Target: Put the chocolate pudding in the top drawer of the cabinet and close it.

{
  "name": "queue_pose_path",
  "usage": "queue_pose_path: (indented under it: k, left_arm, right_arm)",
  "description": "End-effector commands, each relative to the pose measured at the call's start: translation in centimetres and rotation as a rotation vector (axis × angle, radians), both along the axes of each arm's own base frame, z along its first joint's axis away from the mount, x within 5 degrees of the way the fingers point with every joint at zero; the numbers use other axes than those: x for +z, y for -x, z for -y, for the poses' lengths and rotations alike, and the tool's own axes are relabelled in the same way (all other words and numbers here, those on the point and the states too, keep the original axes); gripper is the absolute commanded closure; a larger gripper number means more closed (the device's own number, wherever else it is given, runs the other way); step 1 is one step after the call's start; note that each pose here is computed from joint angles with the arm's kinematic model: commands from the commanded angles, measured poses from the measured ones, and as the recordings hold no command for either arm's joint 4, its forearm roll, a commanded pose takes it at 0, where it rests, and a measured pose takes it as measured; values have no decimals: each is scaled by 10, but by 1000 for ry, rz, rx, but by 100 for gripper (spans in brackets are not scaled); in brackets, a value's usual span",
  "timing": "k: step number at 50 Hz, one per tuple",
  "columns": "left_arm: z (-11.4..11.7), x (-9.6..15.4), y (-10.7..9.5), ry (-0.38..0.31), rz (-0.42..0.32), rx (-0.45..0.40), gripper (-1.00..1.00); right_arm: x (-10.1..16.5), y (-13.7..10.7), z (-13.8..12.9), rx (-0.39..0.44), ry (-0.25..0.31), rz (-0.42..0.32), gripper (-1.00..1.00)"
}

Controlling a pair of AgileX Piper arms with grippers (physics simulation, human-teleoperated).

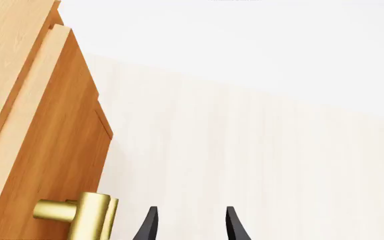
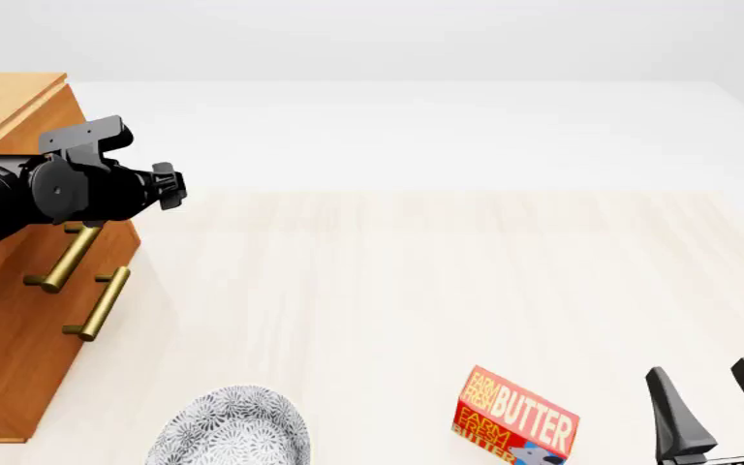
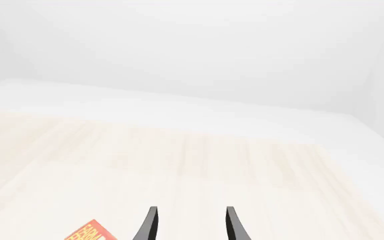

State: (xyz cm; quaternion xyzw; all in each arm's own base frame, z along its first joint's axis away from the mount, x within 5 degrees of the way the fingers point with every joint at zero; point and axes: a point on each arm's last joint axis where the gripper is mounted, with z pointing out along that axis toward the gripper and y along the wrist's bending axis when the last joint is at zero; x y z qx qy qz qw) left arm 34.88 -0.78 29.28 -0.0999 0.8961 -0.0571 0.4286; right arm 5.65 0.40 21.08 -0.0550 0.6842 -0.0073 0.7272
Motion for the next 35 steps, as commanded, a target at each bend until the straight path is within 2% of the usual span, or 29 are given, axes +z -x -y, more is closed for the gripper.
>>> queue_pose_path:
  k: [1,12,18,29,35]
  left_arm:
    - [-24,-10,-4,-7,-17,61,-100]
    - [-52,-8,-5,-22,-12,129,-100]
    - [-59,-7,-4,-25,-14,144,-100]
    - [-58,-3,-1,-22,-9,145,-100]
    - [-46,5,6,-16,4,121,-100]
  right_arm:
    - [0,0,0,0,0,1,-100]
    - [0,0,0,-2,0,2,-100]
    - [0,0,0,-2,1,3,-100]
    - [0,0,0,-2,2,4,-100]
    - [0,0,0,0,2,4,-100]
